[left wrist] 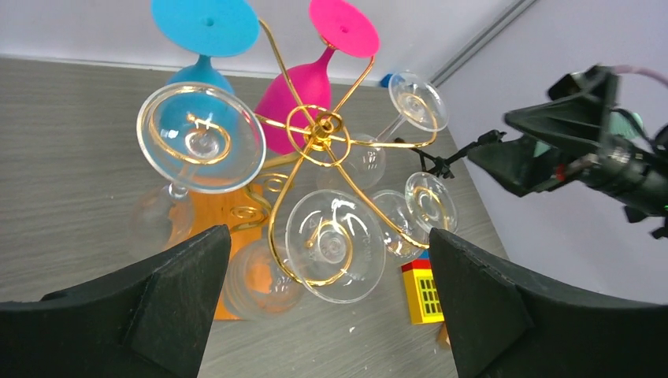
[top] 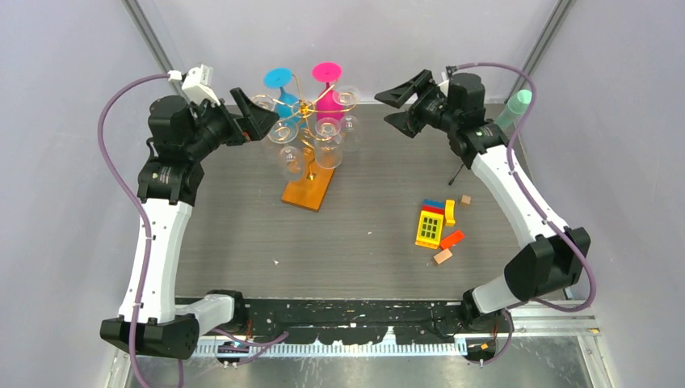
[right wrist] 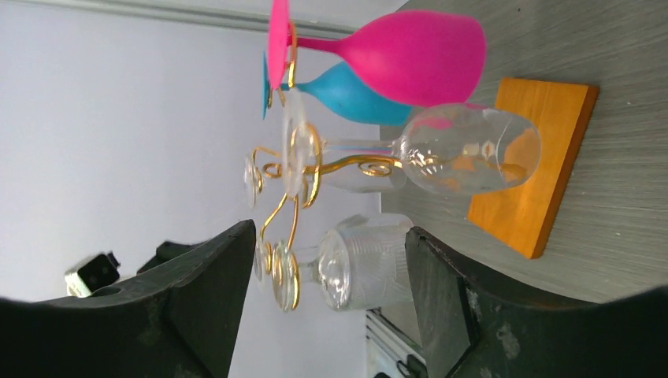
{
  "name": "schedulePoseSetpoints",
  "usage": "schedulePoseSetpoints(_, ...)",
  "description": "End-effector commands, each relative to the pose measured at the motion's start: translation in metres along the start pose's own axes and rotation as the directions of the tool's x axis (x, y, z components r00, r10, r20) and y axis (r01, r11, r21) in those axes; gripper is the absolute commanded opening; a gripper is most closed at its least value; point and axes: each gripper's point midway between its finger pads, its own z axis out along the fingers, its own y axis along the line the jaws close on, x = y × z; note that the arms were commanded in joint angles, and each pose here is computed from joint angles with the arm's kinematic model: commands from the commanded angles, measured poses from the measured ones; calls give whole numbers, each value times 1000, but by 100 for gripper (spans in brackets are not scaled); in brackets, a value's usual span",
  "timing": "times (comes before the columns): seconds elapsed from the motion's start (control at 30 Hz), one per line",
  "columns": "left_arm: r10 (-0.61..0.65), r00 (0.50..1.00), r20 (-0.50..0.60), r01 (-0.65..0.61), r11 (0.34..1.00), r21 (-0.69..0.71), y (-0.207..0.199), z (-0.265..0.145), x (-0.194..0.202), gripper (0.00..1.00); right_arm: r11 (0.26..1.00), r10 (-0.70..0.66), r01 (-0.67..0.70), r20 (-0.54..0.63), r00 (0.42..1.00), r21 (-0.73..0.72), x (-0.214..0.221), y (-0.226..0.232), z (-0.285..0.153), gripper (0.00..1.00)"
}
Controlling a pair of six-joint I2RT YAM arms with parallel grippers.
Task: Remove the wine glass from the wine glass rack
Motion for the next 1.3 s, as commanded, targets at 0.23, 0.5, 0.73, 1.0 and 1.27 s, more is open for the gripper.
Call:
schedulePoseSetpoints(0.23, 74, 992, 106, -78, 996, 38, -14, -10, -26, 100, 975, 169, -155, 78, 983, -156, -24, 41, 29, 77)
schedulePoseSetpoints(0.5, 88, 989, 121, -96, 993, 68, -19, -6, -31, 100, 978, 187, -181, 53, 981, -100, -23, 38, 52, 56)
schedulePoseSetpoints(0.73, 104, 987, 121, -100, 994, -44, 1, -8, -30, 98, 984, 140, -141, -20, 990, -111, -7, 41, 59, 56)
schedulePoseSetpoints(1.0, 97, 988, 122, -72, 979, -192, 28, -13, -29, 100, 984, 107, -118, -84, 991, -133, 6, 45, 66, 44)
schedulePoseSetpoints(1.27, 78, 989, 128, -42, 965, -258, 37, -17, -33, 100, 983, 93, -108, -105, 990, -147, 9, 49, 69, 26)
